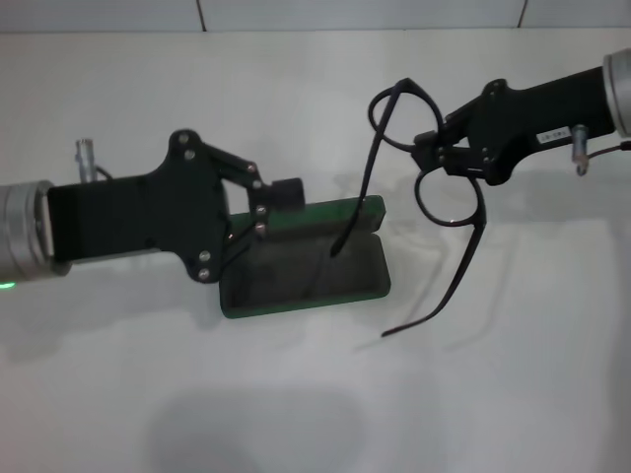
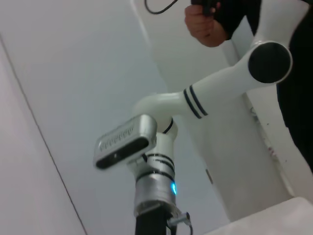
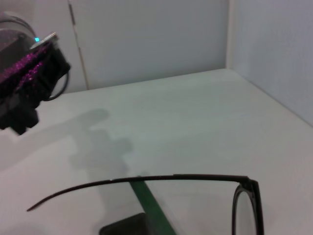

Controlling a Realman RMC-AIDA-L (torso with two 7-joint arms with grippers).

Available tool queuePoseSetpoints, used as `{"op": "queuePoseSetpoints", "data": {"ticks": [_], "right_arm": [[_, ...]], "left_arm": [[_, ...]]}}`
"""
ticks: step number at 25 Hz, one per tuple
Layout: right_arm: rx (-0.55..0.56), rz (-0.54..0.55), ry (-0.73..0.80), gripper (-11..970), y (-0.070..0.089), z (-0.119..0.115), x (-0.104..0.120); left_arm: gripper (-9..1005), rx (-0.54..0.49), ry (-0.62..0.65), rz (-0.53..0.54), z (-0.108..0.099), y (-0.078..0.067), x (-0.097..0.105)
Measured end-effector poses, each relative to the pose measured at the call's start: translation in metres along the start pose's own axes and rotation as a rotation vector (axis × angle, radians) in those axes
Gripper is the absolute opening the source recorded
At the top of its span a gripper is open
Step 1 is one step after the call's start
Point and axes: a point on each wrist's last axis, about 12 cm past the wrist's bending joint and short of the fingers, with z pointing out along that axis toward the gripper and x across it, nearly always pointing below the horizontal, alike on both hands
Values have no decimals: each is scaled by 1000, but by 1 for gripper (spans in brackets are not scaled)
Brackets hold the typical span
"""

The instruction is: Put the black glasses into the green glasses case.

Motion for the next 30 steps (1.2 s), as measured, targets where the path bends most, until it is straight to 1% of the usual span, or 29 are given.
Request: {"op": "queuePoseSetpoints", "data": {"ticks": [1,3,7,12,15,30], "right_arm": [[-26,-4,5,114,1,4,-4],[-44,-9,8,114,1,7,-6],[-78,-47,30,114,4,13,-10],[-121,-109,32,114,8,16,-16],[-125,-122,30,114,8,16,-19],[-170,-146,5,114,9,20,-33]], "left_arm": [[168,4,-8,39,4,3,0],[115,9,-16,74,8,5,1],[10,31,-7,107,18,9,7],[-2,77,-14,119,26,9,6],[-1,85,-28,123,26,9,4],[1,136,-65,158,37,11,-2]]}}
